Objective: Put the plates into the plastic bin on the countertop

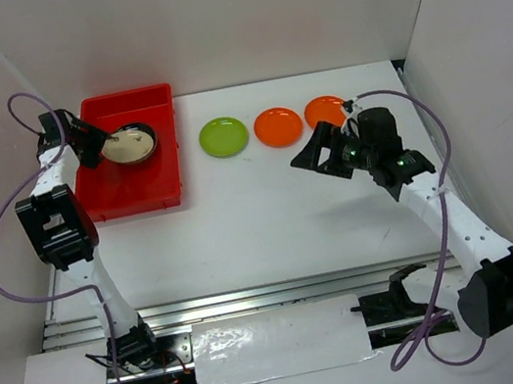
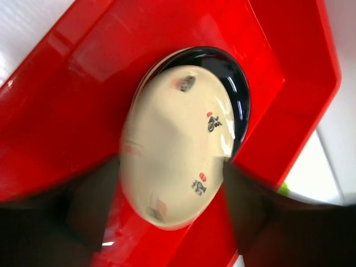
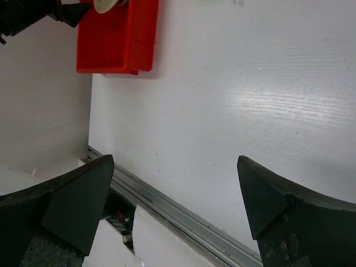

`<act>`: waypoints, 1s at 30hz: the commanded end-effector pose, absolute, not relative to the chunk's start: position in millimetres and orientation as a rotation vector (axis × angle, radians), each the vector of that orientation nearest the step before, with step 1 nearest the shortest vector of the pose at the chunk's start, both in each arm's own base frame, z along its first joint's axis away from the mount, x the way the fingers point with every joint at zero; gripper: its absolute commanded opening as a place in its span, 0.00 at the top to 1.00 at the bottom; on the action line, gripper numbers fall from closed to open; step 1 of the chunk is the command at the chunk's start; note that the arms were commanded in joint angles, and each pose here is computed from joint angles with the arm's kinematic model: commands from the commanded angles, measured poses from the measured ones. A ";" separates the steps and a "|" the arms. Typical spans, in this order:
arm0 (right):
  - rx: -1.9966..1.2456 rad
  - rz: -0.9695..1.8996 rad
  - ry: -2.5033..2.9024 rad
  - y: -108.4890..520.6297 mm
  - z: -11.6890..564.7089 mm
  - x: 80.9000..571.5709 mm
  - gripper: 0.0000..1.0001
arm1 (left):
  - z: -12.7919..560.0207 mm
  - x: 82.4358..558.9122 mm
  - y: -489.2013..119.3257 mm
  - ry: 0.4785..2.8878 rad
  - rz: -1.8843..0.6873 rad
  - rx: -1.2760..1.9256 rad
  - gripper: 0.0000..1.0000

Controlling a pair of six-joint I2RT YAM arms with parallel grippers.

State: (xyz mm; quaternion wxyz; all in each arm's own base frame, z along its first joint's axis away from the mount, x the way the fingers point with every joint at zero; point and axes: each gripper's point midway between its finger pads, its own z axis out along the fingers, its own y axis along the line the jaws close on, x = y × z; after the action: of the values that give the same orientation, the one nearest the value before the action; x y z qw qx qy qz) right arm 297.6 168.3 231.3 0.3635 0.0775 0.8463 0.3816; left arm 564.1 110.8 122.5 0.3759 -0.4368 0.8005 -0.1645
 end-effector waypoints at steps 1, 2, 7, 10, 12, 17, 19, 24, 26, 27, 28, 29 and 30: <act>0.145 1.011 2.118 173.7 245.9 309.1 0.00 | 157.1 562.6 110.0 2.002 -0.372 -1.049 0.04; 0.144 1.011 2.117 174.3 247.0 311.8 0.00 | 163.3 562.6 107.5 1.993 -0.370 -1.039 0.01; 0.413 0.800 2.153 131.1 217.2 363.2 0.00 | 200.3 541.9 99.0 2.012 -0.240 -1.061 0.01; 0.717 0.616 2.166 78.6 178.4 405.0 0.00 | 210.3 503.5 101.3 2.064 -0.109 -1.167 0.01; 0.881 0.555 2.184 39.4 151.1 431.9 0.00 | 204.7 484.2 91.8 2.118 -0.105 -1.150 0.01; 1.010 0.482 2.237 1.5 109.3 475.5 0.00 | 231.9 437.1 53.6 2.170 -0.253 -0.976 0.01; 1.022 0.479 2.258 -2.7 100.9 484.8 0.00 | 251.4 417.7 38.7 2.168 -0.305 -0.894 0.01; 1.046 0.456 2.316 -20.1 76.4 517.4 0.00 | 256.3 385.4 16.0 2.235 -0.405 -0.681 0.01; 1.036 0.496 2.313 -20.8 72.3 532.0 0.01 | 255.8 375.7 7.7 2.271 -0.429 -0.594 0.01; 1.040 0.504 2.313 -23.9 69.6 535.4 0.02 | 263.6 369.6 3.9 2.247 -0.429 -0.566 0.01; 1.052 0.512 2.308 -26.6 65.5 543.8 0.04 | 255.4 363.2 5.7 2.254 -0.408 -0.589 0.01; 1.057 0.532 2.315 -25.8 62.3 545.8 0.07 | 261.3 364.2 5.5 2.213 -0.408 -0.573 0.01; 1.085 0.536 2.332 -29.0 53.2 548.8 0.13 | 260.5 357.1 5.4 2.197 -0.395 -0.582 0.01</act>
State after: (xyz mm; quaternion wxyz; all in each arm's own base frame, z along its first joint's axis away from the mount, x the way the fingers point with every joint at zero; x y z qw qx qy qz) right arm 543.3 -21.0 59.0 0.2760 0.3899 0.8581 0.1884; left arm 371.3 13.6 249.1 0.3750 -0.2682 0.8746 -0.1500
